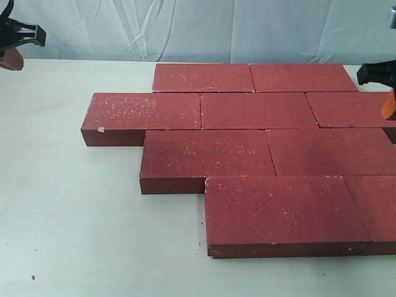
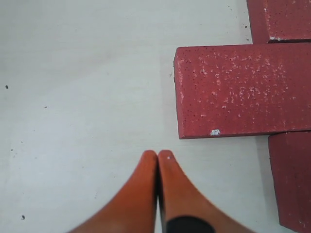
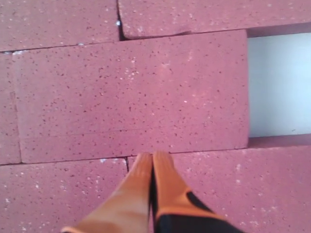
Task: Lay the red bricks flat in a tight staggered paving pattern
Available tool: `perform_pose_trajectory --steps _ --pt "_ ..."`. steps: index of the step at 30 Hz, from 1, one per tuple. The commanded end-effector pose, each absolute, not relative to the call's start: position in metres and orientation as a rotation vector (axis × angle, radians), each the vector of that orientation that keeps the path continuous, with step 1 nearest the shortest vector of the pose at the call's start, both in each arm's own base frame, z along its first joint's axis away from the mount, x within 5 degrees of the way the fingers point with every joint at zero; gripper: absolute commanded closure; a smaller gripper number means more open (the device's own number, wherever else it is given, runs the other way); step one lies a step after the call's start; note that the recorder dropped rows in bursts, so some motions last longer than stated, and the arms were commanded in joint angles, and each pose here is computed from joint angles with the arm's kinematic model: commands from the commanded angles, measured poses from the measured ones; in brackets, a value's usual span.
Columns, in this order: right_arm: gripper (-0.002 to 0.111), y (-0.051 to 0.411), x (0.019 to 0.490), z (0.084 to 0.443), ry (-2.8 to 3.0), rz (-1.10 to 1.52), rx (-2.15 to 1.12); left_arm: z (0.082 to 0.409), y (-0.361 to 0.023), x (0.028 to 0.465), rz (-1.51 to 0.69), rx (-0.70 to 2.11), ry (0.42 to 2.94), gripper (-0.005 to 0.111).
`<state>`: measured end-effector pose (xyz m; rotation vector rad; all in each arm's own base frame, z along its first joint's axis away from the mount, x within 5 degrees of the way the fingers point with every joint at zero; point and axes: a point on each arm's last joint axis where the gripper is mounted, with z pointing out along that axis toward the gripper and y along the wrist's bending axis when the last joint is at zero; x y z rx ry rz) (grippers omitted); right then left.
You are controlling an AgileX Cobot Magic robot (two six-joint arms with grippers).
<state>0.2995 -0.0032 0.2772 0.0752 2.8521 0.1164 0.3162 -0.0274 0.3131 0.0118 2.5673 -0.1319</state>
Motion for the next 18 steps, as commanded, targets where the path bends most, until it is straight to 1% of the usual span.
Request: perform_pose_trajectory --steps 1,4,18 --pt "0.109 -0.007 0.272 0.288 2.769 0.049 0.047 0.316 -0.028 0.314 -0.127 0.019 2.554 0.107" --pt "0.109 -0.006 0.255 0.296 2.698 0.045 0.047 0.316 -0.028 0.314 -0.127 0.019 2.554 0.107" --pt "0.109 -0.006 0.178 0.310 2.397 -0.015 0.023 0.316 -0.028 0.314 -0.127 0.019 2.554 0.107"
